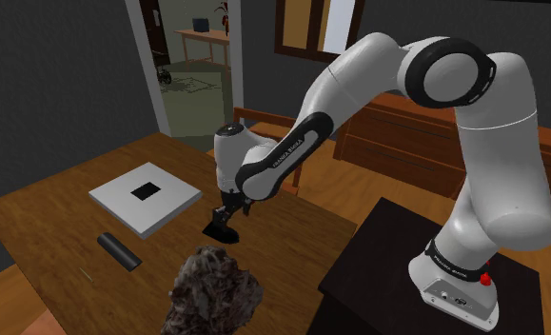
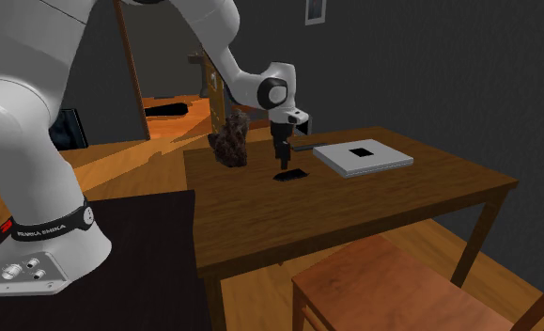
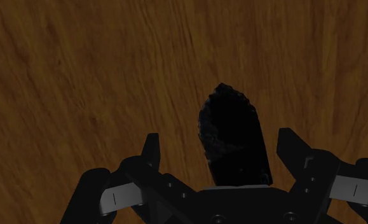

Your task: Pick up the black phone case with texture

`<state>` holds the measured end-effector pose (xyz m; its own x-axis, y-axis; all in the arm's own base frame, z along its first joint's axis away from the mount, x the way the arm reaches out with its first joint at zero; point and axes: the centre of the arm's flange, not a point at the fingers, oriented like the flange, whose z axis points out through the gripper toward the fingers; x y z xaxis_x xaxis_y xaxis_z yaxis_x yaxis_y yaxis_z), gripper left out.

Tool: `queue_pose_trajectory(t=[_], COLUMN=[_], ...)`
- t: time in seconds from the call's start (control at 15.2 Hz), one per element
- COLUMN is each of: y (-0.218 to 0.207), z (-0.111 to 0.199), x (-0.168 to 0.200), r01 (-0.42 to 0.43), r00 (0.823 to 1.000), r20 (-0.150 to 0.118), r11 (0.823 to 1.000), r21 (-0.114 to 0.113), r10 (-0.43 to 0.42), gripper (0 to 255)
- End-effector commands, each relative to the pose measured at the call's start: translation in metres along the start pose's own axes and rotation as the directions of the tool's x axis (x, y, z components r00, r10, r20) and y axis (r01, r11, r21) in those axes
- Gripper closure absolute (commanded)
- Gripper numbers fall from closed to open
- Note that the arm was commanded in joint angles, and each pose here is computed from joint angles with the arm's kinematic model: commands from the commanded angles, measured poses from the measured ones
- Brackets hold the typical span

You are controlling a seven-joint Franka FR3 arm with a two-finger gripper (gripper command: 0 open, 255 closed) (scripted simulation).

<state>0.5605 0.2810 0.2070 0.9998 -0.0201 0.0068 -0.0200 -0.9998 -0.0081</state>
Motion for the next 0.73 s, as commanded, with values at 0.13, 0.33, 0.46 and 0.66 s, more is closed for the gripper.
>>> queue_pose_trajectory(t=[0.13, 0.33, 0.46, 0.66], y=[-0.022, -0.022, -0.022, -0.022], z=[0.028, 0.044, 0.054, 0.068], x=[0.017, 0.017, 0.016, 0.016], r01=[0.004, 0.004, 0.004, 0.004], r00=[1.000, 1.000, 1.000, 1.000], r20=[0.000, 0.000, 0.000, 0.000], r11=[1.000, 1.000, 1.000, 1.000], r21=[0.001, 0.001, 0.001, 0.001], r10=[-0.004, -0.004, -0.004, -0.004], gripper=[0, 0, 0, 0])
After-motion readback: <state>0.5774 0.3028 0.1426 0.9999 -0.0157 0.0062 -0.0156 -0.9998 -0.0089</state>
